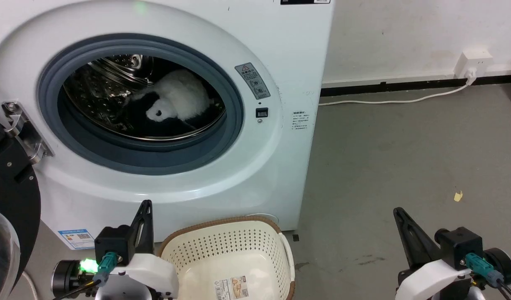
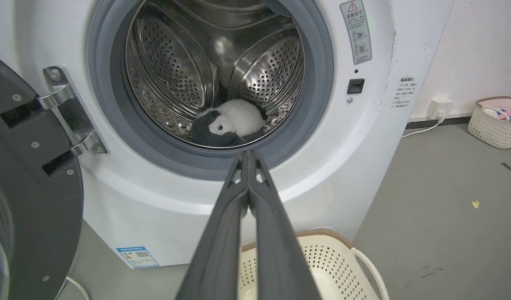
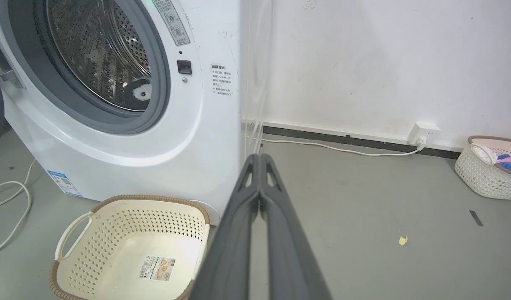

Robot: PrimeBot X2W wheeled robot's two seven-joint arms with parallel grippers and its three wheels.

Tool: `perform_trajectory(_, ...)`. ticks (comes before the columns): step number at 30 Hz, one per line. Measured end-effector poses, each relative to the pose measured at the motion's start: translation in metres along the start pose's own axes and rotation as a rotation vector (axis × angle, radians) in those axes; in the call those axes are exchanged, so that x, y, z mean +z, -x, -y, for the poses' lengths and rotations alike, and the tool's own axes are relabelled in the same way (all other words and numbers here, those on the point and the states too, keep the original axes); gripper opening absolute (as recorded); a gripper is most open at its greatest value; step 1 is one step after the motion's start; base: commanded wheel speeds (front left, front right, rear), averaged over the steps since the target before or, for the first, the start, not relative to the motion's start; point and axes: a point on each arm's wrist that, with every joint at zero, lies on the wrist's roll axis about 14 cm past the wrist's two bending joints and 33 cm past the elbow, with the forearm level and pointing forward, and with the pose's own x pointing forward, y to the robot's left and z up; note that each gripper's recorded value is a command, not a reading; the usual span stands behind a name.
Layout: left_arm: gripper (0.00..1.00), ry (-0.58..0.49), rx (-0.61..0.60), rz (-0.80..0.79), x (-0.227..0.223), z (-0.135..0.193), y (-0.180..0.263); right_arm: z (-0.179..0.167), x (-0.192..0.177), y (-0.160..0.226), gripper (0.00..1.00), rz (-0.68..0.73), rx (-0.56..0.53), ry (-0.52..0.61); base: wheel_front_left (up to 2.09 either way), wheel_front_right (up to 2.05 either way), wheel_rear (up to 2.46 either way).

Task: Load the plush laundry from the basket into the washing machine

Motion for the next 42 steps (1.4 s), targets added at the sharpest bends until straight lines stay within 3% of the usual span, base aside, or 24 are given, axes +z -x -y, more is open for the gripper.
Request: perform_trajectory(42,0.0,0.0,0.0,0.0,-0.0001,0.0,0.0001,0.0,0.0,0.0,0.0,0.0,0.0,0.0,0.0,0.0,0.0)
